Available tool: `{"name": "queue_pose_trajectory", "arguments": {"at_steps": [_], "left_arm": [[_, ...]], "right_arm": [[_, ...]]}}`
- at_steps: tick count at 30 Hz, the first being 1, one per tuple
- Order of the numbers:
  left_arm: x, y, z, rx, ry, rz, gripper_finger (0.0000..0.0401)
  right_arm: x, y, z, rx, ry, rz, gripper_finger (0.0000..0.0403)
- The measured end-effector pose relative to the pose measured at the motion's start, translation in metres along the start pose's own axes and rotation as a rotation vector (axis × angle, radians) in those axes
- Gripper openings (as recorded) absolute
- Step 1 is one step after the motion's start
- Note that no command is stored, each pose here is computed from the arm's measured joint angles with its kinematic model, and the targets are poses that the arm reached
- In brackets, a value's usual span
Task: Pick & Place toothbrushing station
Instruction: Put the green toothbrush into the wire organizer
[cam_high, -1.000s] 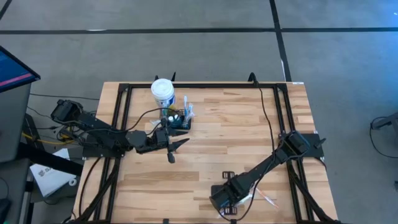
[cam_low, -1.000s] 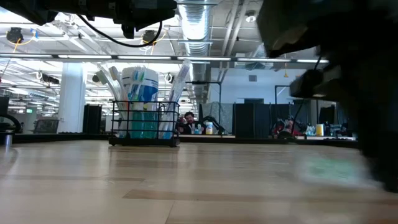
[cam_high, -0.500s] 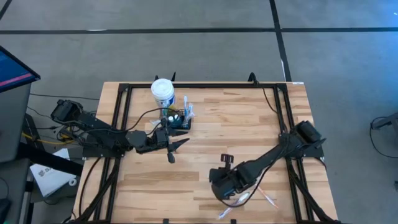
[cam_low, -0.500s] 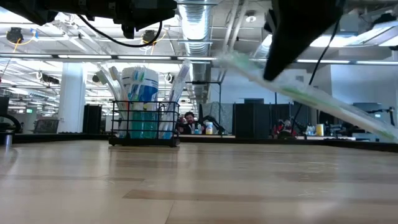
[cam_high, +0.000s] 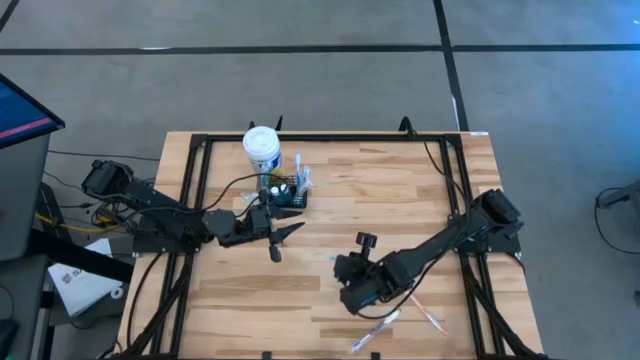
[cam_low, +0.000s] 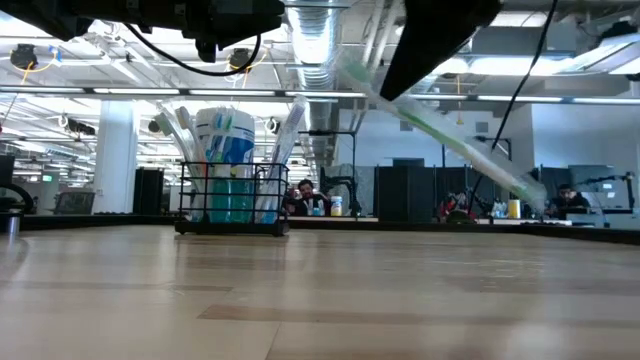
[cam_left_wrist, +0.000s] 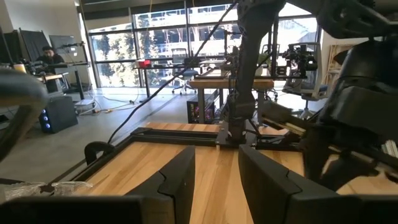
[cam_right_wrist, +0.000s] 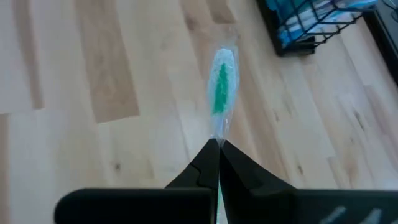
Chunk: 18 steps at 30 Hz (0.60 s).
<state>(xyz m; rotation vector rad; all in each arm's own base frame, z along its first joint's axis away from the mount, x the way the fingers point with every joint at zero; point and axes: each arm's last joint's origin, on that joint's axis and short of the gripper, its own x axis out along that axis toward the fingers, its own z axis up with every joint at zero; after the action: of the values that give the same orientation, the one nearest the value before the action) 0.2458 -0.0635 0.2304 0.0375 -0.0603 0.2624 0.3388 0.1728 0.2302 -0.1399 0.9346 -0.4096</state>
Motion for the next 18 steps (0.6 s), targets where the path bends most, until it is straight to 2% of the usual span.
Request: {"name": "queue_pose_trajectory", "arguments": {"at_steps": [6, 9, 14, 18], "left_arm": [[0.000, 0.000, 0.000, 0.000, 0.000, 0.000, 0.0117], [0.000, 0.000, 0.000, 0.000, 0.001, 0.000, 0.0117], [0.000, 0.000, 0.000, 0.003, 0.004, -0.001, 0.0117], [0.000, 0.000, -0.001, 0.006, 0.010, -0.001, 0.0117]], "right_arm": [[0.009, -0.013, 0.008, 0.021, -0.013, -0.026, 0.0000], [0.002, -0.019, 0.012, 0.017, -0.040, -0.032, 0.0000], [-0.015, -0.031, 0.017, 0.064, -0.188, 0.010, 0.0000], [-0.024, -0.046, 0.007, 0.112, -0.313, 0.068, 0.0000]]}}
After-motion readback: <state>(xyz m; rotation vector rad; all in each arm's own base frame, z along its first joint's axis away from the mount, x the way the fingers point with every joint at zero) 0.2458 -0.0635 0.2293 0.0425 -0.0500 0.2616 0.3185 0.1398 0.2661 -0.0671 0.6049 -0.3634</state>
